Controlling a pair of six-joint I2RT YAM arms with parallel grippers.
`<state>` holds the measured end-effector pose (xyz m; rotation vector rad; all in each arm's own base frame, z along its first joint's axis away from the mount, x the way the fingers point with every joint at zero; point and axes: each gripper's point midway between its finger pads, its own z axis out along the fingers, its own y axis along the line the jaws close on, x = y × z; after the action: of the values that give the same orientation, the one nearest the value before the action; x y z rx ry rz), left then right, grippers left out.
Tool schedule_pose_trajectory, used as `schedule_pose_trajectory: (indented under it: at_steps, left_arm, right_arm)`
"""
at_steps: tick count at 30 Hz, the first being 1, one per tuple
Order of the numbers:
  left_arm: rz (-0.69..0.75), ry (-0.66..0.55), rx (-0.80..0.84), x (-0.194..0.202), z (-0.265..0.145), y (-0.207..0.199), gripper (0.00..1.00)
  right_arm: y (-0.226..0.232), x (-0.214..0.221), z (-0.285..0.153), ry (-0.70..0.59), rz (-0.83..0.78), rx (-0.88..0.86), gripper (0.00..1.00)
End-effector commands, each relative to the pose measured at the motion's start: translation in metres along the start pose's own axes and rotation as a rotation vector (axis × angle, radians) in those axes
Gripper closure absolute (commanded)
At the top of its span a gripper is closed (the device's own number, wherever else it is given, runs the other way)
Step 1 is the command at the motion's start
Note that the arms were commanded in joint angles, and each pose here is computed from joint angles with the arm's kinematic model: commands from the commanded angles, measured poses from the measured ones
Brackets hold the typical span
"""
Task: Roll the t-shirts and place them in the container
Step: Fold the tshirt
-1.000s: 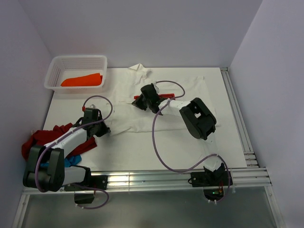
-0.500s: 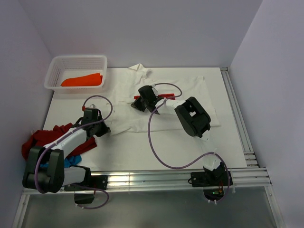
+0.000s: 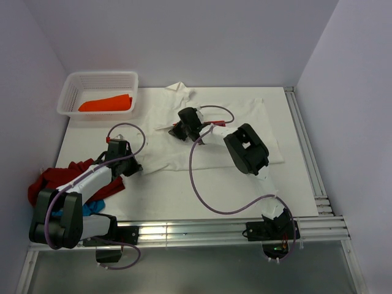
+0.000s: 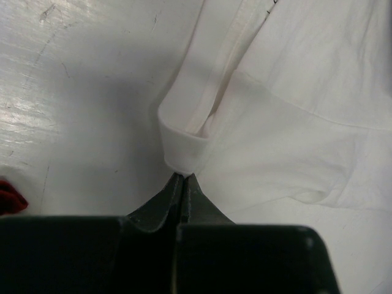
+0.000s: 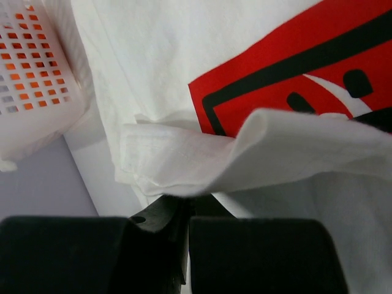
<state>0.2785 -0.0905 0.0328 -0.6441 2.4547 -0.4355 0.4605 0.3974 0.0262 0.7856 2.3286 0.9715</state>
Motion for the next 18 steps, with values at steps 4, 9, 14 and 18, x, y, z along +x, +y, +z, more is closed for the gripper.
schedule_pose_trajectory:
  at_steps: [4,9,14,18]
  left_arm:
    - [0.022,-0.005,0.014,0.001,-0.001,0.000,0.98]
    - [0.020,-0.004,0.015,0.004,-0.002,0.002,0.98]
    - [0.014,-0.005,0.014,0.008,-0.003,0.005,0.98]
    - [0.009,-0.010,0.016,0.009,-0.004,0.006,0.98]
  right_arm:
    - [0.016,-0.021,0.006,-0.068,0.041,-0.007,1.00]
    - [0.022,-0.032,0.008,-0.086,0.093,-0.009,1.00]
    - [0.038,-0.045,-0.003,-0.112,0.102,-0.100,0.93]
    - [0.038,-0.049,-0.004,-0.107,0.089,-0.102,0.91]
